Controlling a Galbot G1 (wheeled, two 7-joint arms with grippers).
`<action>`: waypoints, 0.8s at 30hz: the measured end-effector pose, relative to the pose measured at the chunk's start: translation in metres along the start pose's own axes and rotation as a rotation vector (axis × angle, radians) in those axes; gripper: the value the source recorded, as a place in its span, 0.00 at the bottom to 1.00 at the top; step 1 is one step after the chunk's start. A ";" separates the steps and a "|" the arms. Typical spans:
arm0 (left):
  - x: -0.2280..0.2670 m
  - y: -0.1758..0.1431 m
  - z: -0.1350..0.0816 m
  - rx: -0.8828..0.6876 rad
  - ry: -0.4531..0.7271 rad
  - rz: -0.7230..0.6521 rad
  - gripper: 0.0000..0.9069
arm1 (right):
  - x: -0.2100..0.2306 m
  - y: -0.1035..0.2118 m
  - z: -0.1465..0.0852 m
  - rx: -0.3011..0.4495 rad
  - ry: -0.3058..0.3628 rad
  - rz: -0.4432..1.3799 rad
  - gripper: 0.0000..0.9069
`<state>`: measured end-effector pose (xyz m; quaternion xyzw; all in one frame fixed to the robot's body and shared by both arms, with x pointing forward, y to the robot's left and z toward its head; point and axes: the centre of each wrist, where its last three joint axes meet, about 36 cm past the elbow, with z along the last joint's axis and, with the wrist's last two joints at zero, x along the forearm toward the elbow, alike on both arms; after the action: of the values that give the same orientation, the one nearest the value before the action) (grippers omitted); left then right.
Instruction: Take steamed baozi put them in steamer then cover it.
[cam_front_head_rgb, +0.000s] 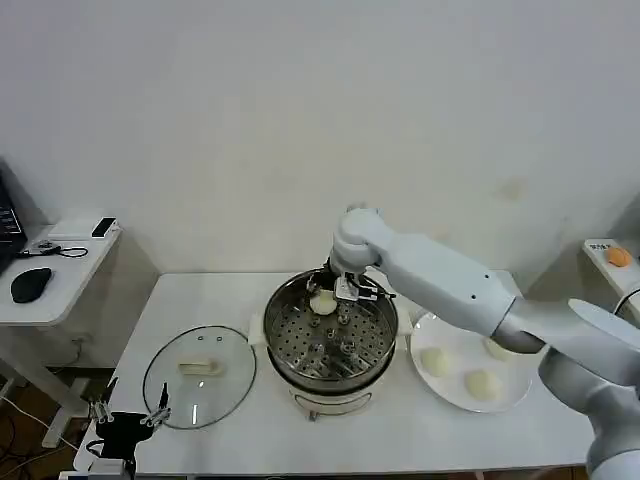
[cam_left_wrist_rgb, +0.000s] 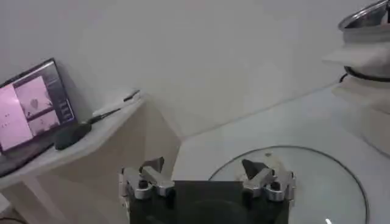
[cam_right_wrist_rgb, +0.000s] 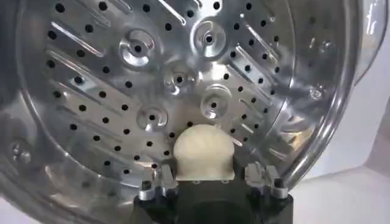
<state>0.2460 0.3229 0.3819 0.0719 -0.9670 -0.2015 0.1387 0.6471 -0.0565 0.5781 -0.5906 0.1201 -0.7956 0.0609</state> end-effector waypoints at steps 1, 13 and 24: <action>0.000 0.000 0.000 0.000 0.000 0.000 1.00 | 0.000 0.000 0.000 -0.003 0.001 0.000 1.00; -0.003 0.003 0.005 0.003 0.011 0.000 1.00 | 0.048 0.013 0.005 -0.058 0.030 0.069 1.00; -0.008 0.001 0.004 0.010 0.005 0.006 1.00 | 0.131 0.092 0.007 -0.347 0.096 0.285 1.00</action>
<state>0.2520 0.3270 0.3765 0.0702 -0.9678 -0.1959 0.1414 0.6105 -0.1776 0.6772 -0.5306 0.3402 -0.7737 0.0641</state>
